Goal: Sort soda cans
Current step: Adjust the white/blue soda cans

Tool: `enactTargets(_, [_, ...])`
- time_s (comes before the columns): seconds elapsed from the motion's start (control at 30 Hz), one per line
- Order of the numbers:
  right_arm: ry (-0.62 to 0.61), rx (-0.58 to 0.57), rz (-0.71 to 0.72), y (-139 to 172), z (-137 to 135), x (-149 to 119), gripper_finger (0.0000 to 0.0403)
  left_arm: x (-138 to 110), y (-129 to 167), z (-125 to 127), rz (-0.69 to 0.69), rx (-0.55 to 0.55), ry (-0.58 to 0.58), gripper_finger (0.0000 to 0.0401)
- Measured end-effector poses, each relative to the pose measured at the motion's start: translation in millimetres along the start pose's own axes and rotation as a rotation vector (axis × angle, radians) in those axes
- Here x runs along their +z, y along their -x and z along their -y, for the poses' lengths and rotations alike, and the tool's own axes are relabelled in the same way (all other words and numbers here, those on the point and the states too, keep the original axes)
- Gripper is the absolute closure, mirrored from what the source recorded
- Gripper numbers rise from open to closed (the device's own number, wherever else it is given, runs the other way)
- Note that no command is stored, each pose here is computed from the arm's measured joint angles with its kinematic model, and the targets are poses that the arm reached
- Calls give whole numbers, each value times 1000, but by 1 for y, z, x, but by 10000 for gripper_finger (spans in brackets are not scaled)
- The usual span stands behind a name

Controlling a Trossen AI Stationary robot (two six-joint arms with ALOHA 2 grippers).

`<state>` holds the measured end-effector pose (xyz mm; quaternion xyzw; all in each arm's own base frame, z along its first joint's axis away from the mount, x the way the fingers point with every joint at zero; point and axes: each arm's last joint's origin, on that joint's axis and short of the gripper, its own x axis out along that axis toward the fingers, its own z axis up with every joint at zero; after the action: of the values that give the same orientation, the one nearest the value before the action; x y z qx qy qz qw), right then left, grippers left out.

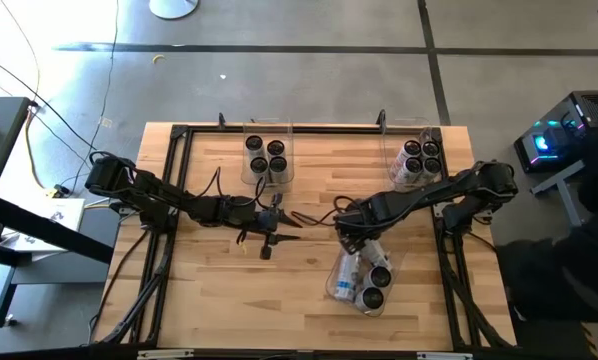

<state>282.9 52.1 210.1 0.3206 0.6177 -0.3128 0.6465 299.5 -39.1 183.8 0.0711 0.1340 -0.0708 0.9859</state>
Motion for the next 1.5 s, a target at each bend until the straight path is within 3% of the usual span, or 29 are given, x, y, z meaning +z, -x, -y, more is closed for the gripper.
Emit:
enactTargets(0.6, [-23,13,37,0,-2,2,138,0,0,0,-1,0,-2,270])
enactTargets(0.9, [-36,13,37,-2,-3,2,83,0,0,0,-1,-1,0,270])
enactTargets(1.1, [-17,-17,33,-10,-5,4,76,0,0,0,-1,0,1,270])
enactTargets(1.33, [-3,-62,36,-22,-9,6,83,0,0,0,-2,0,0,270])
enactTargets(1.5, [-2,-75,62,-22,-9,7,127,0,0,0,-1,-1,0,270])
